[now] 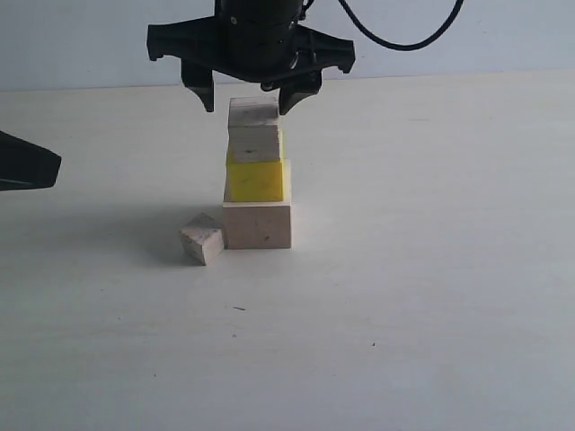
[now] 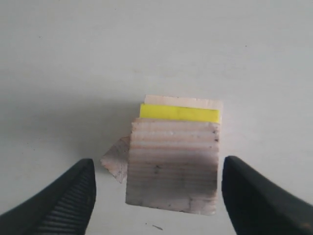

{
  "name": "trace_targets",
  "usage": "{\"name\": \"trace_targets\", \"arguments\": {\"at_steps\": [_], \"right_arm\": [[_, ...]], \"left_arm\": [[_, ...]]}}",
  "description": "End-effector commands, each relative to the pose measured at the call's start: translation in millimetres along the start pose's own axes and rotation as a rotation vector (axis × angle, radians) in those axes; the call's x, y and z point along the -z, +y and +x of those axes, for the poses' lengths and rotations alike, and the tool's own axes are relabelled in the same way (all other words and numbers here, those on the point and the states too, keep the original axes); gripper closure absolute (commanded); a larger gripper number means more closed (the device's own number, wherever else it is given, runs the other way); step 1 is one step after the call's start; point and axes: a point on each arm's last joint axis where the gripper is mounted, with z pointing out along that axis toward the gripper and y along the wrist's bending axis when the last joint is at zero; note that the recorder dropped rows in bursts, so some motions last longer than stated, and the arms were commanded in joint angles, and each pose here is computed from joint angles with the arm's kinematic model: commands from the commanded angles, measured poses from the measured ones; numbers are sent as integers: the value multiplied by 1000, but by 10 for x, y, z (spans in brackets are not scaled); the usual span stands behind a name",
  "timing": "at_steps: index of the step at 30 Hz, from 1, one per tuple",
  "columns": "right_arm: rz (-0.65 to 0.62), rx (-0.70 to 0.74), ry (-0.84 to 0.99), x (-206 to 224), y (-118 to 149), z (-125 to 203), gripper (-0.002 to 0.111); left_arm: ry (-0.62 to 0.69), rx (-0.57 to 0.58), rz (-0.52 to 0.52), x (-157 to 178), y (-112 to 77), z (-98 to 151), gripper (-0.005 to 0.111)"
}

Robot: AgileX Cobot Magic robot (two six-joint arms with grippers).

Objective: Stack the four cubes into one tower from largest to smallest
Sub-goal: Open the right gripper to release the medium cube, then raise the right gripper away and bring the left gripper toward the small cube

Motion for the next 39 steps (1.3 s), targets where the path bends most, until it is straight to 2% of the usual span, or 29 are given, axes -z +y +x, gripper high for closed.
{"name": "trace_targets", "arguments": {"at_steps": [1, 6, 8, 10, 14, 15, 20, 27, 35, 39], "right_arm": [[15, 13, -14, 120, -23, -12, 39], [33, 29, -73, 337, -93, -51, 39], [28, 73, -106, 476, -123, -68, 44], [12, 126, -131, 641, -153, -70, 60], [-21, 284, -178, 987, -223, -48, 102], [-27, 316, -189, 1073, -246, -38, 108], [-52, 351, -244, 1473, -380, 29, 108], [-156, 398, -360, 1899, -658, 547, 108], [-251, 292, -396, 1990, -1380, 1378, 108], [-282, 249, -416, 1999, -1749, 1742, 108]], "left_arm": [[-2, 8, 11, 5, -20, 11, 107], [-2, 8, 11, 5, -20, 11, 107], [-1, 8, 12, 5, -21, 12, 107], [-1, 8, 12, 5, -21, 12, 107], [-1, 8, 12, 5, -21, 12, 107], [-1, 8, 12, 5, -21, 12, 107], [-4, -1, -1, 5, -9, 9, 107], [-7, 14, -36, -140, 68, 144, 107], [-47, 12, -59, -200, 109, 146, 107], [-20, -48, -68, -339, 163, 120, 107]]}}
